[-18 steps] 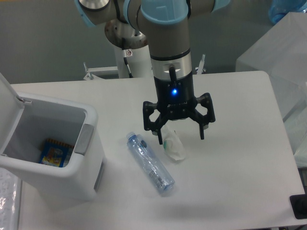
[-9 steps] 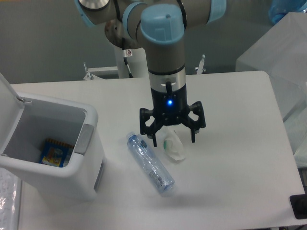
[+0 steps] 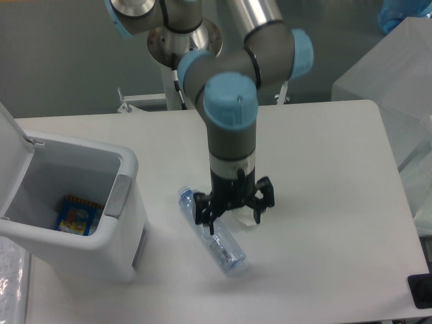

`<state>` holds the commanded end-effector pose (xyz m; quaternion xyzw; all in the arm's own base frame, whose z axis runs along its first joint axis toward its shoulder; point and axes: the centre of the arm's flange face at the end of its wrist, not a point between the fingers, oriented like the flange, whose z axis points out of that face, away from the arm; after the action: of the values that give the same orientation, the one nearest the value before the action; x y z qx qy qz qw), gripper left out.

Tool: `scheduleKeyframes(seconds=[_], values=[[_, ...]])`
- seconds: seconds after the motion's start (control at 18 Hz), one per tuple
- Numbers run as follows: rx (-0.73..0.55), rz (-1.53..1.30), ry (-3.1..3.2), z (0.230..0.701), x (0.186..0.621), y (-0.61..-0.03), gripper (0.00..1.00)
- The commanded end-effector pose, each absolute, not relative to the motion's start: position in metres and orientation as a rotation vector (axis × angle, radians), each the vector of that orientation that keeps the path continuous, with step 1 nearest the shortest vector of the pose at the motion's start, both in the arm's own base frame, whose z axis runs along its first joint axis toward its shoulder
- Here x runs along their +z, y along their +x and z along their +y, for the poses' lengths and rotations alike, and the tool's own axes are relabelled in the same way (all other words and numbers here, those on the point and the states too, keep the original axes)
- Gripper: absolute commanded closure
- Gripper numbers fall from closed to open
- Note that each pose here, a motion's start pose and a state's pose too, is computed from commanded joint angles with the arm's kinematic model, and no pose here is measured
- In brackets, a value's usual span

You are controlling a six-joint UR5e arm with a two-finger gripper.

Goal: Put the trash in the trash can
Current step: 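Rotate the gripper to align with the bottle's cap end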

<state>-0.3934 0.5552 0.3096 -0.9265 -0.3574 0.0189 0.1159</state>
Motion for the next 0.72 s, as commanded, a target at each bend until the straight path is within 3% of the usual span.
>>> scheduleKeyframes(seconds=[0.33,0.72], values=[[0.010,-1.154,-2.740,0.564,0.260,-0.402,0.00],[0.016,-1.212,-2.693,0.571,0.249,-0.408,0.00]])
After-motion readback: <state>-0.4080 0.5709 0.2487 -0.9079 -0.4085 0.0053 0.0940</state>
